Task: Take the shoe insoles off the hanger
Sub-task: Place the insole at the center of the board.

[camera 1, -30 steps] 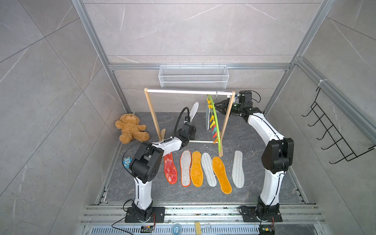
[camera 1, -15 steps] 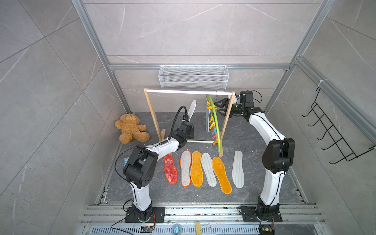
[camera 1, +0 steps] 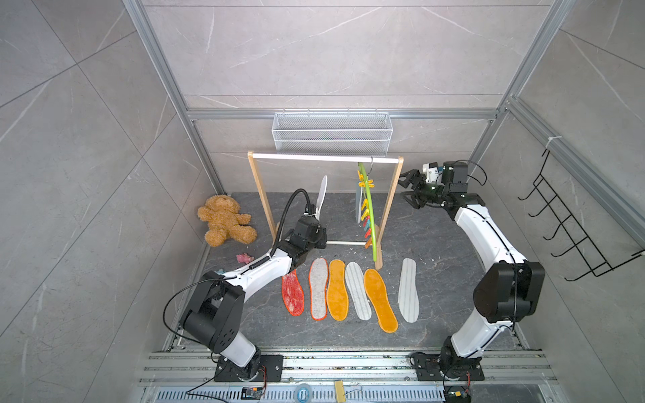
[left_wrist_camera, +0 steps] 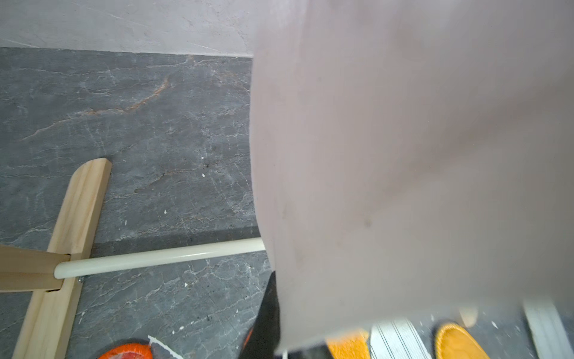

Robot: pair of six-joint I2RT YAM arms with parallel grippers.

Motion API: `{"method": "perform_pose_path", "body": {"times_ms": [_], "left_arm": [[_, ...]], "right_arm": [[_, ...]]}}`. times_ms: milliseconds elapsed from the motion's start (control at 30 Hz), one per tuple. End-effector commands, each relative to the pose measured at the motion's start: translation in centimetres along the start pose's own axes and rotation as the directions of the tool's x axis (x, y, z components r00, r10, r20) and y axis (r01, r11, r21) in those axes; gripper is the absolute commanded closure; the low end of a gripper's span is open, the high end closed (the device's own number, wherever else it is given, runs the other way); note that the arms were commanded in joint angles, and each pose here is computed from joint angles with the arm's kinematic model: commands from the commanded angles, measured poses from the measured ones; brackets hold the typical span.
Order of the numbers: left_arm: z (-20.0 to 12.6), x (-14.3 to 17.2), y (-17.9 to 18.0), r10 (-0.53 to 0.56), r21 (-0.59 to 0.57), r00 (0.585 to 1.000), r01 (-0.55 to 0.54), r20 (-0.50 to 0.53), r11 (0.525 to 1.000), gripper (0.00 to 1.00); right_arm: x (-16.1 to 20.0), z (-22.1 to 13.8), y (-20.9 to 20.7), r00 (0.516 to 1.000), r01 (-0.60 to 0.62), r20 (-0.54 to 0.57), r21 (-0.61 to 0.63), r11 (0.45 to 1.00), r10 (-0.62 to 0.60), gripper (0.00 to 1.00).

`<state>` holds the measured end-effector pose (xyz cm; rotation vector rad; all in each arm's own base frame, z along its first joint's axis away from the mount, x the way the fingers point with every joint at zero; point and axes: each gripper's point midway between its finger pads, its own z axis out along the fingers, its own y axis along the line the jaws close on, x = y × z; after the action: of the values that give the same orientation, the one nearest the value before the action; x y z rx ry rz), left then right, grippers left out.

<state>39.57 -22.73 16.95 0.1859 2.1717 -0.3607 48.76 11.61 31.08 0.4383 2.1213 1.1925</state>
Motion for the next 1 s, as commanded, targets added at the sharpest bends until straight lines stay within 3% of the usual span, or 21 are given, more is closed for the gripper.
{"method": "perform_pose_path", "body": {"times_ms": [0, 267, 433, 667, 800, 967], "left_arm": [[-3.2, -1.1, -1.8, 0.014, 0.127, 1.0, -0.016, 0.01, 0.992, 1.0], [-9.7, -0.9, -5.3, 0.092, 0.373, 0.996, -0.091, 0.014, 0.923, 1.0], [-14.6, -2.0, -8.1, 0.131, 0.536, 0.991, -0.127, 0.03, 0.835, 1.0], [-21.4, -6.5, -12.6, 0.134, 0.744, 0.986, -0.16, 0.095, 0.649, 1.0], [-24.3, -9.1, -15.0, 0.114, 0.835, 0.985, -0.169, 0.128, 0.524, 1.0], [-25.9, -10.3, -17.0, 0.121, 0.915, 0.988, -0.139, 0.1, 0.379, 1.0]], "right_arm": [[0.6, -2.5, 0.4, 0.997, 0.064, 0.049, 0.039, 0.997, -0.065, 0.12], [3.3, -7.2, 2.3, 0.982, 0.169, 0.084, 0.028, 0.985, -0.171, 0.19], [5.4, -9.8, 6.3, 0.954, 0.298, 0.074, -0.098, 0.95, -0.291, 0.2], [10.7, -11.8, 15.0, 0.86, 0.493, 0.059, -0.356, 0.794, -0.507, 0.17], [13.6, -12.3, 18.5, 0.821, 0.516, 0.055, -0.501, 0.695, -0.569, 0.23], [16.4, -13.0, 21.4, 0.78, 0.524, 0.059, -0.605, 0.599, -0.623, 0.31]]}}
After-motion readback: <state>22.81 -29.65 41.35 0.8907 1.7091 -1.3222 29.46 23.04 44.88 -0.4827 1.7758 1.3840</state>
